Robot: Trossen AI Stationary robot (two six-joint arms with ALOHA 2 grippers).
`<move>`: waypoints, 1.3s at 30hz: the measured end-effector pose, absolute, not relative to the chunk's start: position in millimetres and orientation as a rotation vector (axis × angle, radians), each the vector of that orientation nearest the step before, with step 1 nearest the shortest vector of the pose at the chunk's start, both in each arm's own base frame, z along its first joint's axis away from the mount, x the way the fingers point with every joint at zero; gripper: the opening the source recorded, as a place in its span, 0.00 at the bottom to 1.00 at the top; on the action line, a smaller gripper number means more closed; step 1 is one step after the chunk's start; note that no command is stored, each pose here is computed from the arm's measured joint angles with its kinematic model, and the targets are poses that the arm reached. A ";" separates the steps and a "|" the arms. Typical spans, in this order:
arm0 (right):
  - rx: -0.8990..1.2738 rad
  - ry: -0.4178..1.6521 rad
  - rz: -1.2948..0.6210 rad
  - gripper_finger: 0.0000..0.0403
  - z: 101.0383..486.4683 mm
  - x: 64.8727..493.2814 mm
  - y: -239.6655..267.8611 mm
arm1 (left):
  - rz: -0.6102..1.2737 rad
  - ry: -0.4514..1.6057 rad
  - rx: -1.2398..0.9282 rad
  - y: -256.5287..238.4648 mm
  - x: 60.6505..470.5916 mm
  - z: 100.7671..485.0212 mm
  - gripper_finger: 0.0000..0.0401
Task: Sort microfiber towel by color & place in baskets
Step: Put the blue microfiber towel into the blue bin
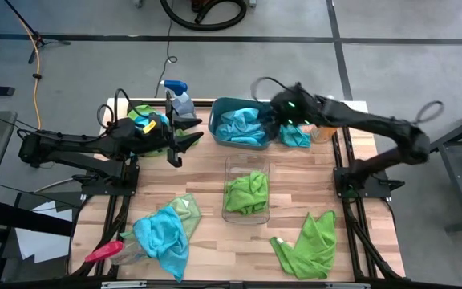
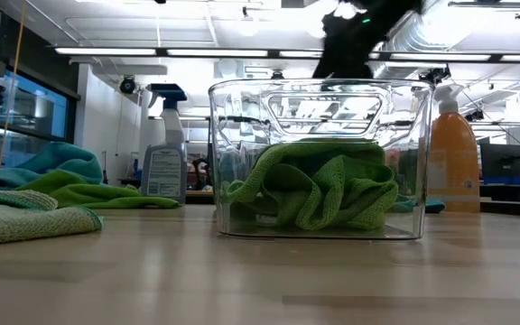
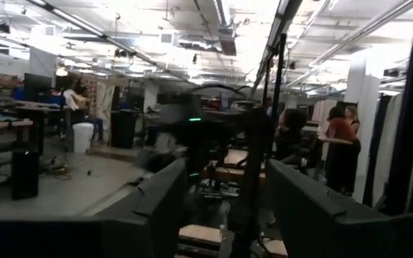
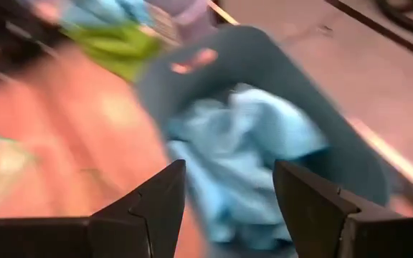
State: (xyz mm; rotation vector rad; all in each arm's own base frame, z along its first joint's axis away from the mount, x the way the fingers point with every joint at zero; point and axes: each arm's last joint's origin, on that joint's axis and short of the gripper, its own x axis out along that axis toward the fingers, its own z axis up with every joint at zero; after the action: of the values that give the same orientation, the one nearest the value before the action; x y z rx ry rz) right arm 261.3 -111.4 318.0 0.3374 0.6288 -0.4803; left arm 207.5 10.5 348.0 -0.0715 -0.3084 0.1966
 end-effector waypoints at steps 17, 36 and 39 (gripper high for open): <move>0.269 -0.032 -0.013 0.51 316.5 231.3 -19.2 | 0.199 -0.258 -0.147 10.8 209.0 342.5 0.44; 0.314 -0.007 -0.039 0.51 313.7 231.4 -19.5 | 0.959 0.658 -0.469 39.9 138.7 312.3 0.44; 0.314 0.004 -0.070 0.51 312.2 231.3 -20.4 | 1.048 0.824 -0.469 46.6 126.2 302.9 0.44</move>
State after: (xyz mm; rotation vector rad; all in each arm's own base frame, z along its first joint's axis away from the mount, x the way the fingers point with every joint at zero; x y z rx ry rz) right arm 231.3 -20.4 312.2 0.3145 0.0044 -0.0697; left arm 126.2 46.6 302.9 -0.4692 0.8235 1.0480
